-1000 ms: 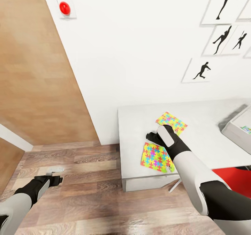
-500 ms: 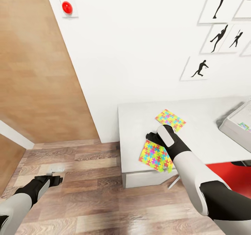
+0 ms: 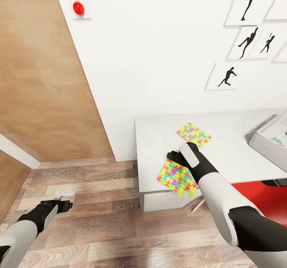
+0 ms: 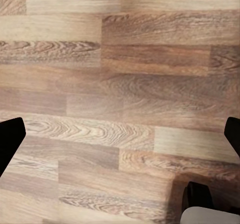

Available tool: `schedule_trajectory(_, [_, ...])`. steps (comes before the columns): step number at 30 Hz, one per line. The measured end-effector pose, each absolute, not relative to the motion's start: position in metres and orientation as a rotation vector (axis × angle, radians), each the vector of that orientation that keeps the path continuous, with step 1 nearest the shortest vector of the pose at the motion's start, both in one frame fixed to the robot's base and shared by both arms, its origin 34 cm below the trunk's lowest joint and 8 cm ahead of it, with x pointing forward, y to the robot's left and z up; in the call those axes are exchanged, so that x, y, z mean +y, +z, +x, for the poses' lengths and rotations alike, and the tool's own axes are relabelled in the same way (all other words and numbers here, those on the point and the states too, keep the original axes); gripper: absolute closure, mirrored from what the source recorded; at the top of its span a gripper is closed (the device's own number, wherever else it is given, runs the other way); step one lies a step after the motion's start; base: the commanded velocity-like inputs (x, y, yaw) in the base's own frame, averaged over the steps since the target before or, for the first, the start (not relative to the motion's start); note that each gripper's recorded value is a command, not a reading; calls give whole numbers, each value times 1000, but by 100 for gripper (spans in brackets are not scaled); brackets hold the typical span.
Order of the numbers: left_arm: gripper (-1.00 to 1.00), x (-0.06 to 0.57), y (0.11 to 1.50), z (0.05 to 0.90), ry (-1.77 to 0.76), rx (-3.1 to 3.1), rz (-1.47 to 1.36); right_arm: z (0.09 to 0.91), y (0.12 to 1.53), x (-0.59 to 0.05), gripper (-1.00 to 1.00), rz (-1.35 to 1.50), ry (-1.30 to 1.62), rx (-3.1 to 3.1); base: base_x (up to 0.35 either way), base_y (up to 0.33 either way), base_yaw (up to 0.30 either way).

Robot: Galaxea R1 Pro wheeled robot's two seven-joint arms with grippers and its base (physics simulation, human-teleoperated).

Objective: Put all the toys in the child's room - the three board games (two on the bed and one on the table), the two jigsaw puzzles on the table, and the tennis ball on the table - inside the toy box on the table in the child's room.

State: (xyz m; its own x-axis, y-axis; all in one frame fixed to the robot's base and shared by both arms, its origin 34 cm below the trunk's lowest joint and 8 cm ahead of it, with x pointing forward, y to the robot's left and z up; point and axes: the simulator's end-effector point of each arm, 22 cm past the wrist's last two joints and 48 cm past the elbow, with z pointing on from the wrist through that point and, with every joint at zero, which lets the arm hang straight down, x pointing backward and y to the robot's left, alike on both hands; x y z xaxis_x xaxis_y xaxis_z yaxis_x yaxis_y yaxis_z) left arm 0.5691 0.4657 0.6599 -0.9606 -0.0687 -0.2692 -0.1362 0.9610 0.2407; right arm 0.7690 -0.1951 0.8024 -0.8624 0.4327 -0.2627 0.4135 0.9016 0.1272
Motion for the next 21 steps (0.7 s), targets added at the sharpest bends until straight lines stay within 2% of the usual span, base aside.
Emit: schedule_trajectory(21, [-100,466,660,569,376,2852,-151,769,802,-195,-100,632,96,2781,-34,0,0])
